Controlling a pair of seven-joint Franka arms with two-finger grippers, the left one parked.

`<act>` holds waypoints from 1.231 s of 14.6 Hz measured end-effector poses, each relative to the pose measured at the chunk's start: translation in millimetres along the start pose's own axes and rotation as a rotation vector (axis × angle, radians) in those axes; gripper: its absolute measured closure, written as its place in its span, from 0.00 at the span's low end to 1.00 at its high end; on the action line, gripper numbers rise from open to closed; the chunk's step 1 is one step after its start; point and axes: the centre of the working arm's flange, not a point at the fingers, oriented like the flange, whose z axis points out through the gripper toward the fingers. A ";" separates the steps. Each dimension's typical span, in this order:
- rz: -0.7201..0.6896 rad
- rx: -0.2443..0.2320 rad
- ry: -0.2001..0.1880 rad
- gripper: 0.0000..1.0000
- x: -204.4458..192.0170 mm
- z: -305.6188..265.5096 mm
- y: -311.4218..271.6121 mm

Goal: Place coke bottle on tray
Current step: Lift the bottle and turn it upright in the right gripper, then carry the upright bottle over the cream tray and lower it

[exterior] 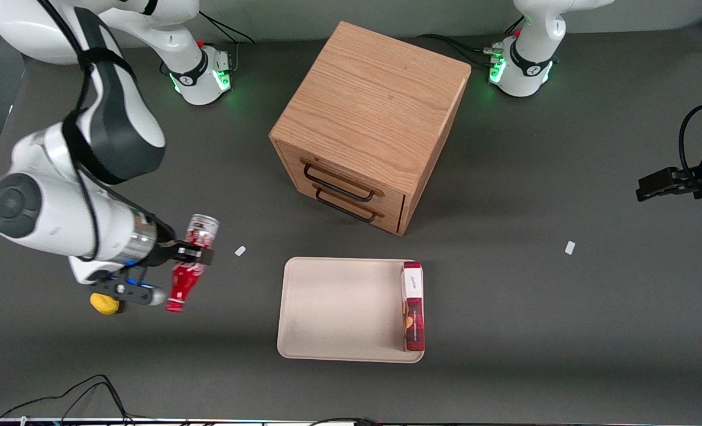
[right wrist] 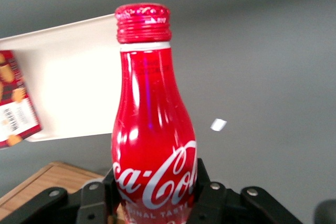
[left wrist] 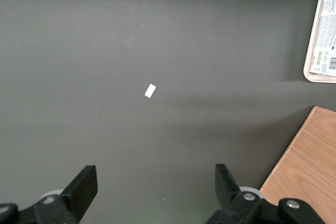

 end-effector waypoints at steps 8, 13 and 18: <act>-0.081 0.107 -0.133 0.45 11.1 186.4 -65.5; -0.219 0.125 -0.183 0.45 19.4 265.5 -53.4; -0.241 0.138 -0.164 0.45 24.7 272.6 -51.6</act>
